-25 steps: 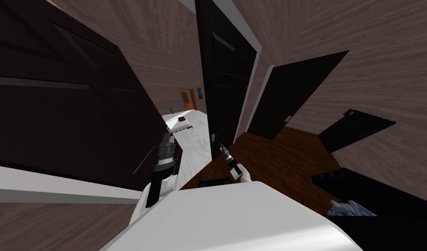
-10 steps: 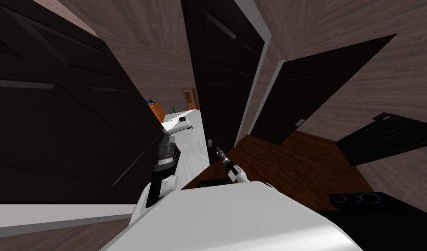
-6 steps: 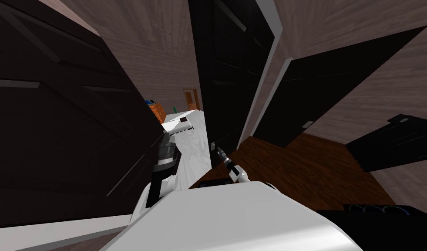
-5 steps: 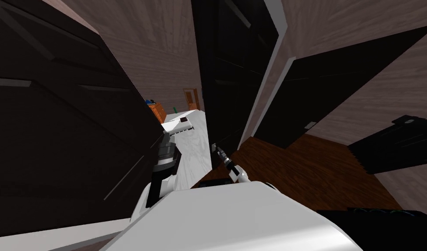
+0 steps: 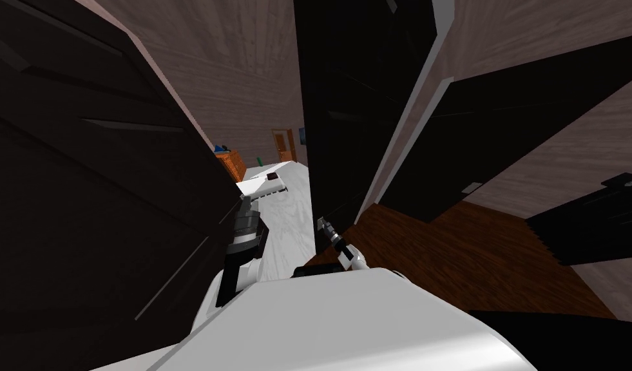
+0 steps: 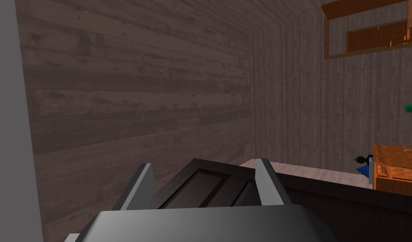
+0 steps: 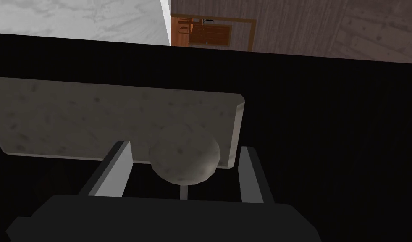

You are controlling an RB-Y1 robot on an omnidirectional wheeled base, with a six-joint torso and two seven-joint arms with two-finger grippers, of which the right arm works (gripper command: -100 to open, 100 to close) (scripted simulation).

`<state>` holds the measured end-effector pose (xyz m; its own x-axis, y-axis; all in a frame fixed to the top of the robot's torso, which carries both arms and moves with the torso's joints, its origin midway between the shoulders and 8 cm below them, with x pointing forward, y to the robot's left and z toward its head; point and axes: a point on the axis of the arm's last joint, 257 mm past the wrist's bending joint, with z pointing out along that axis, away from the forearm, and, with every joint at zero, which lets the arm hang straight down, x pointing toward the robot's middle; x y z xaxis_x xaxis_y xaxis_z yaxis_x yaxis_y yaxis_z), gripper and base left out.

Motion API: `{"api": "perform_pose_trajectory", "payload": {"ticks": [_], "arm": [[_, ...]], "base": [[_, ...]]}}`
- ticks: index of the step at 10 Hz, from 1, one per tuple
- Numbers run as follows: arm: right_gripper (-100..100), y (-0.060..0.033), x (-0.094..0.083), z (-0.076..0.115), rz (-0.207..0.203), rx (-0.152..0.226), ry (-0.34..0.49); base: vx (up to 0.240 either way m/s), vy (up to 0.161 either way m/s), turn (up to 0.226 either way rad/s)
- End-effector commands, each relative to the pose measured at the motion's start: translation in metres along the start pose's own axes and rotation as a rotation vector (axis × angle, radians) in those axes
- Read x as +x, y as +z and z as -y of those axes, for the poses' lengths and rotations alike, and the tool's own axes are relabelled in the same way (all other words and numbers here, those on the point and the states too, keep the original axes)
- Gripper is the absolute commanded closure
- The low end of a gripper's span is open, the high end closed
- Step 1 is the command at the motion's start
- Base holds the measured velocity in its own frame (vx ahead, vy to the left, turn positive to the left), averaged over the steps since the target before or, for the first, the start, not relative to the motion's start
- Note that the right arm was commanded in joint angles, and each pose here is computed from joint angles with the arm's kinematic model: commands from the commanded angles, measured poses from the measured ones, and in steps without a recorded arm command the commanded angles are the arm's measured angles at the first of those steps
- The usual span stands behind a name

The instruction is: Push the door open

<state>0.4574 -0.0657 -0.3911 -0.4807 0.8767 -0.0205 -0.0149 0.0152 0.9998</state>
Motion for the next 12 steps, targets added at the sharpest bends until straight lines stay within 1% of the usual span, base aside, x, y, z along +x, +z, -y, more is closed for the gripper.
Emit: {"api": "perform_pose_trajectory", "payload": {"ticks": [1, 5, 6, 10, 12], "arm": [[100, -0.0006, 0.0, 0.001, 0.001, 0.003, 0.0], [100, -0.0006, 0.0, 0.001, 0.001, 0.003, 0.0], [100, -0.0021, -0.011, 0.002, 0.019, 0.007, -0.009], [100, -0.0066, -0.032, 0.003, 0.059, 0.012, -0.022], [100, -0.0103, -0.048, 0.003, 0.095, 0.015, -0.03]], "base": [[-0.03, -0.018, 0.013], [-0.005, -0.003, 0.003], [0.083, 0.057, -0.009], [0.142, 0.098, -0.024], [0.166, 0.115, -0.067]]}}
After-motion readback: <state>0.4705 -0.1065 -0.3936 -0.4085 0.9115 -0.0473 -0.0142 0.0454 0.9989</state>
